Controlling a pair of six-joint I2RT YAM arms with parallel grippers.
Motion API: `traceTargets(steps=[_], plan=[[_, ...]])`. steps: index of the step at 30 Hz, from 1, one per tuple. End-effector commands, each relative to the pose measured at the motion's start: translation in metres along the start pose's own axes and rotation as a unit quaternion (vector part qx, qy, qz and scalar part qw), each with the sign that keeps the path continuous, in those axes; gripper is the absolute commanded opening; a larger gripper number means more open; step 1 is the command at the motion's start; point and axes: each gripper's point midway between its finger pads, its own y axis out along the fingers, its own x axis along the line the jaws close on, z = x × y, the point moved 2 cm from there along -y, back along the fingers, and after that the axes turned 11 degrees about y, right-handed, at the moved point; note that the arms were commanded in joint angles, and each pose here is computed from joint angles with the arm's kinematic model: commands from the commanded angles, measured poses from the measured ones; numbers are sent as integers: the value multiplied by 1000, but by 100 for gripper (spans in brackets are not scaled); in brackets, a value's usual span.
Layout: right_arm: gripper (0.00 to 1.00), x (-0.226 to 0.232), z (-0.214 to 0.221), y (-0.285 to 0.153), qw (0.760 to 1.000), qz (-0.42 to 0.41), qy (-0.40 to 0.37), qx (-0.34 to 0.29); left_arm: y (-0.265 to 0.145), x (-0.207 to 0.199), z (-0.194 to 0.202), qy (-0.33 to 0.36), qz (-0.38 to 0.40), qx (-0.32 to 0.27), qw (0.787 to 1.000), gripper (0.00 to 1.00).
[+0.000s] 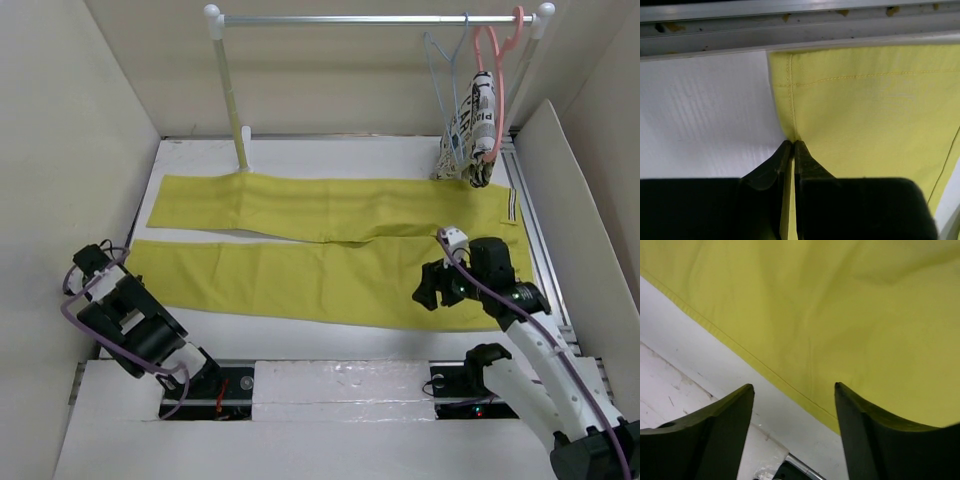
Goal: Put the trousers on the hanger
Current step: Fold the trousers at the center of the board.
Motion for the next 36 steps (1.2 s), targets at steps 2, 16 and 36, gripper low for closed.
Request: traceTargets(steps=[2, 16, 36], plan=[[74, -4, -1, -4, 999, 26, 25, -20, -10, -12, 4, 40, 25, 8, 999, 0], [78, -36, -10, -24, 975, 152, 157, -50, -117, -48, -10, -3, 164, -97, 982, 0], [64, -125, 49, -67, 736, 441, 510, -60, -177, -115, 15, -16, 345, -15, 938, 0]])
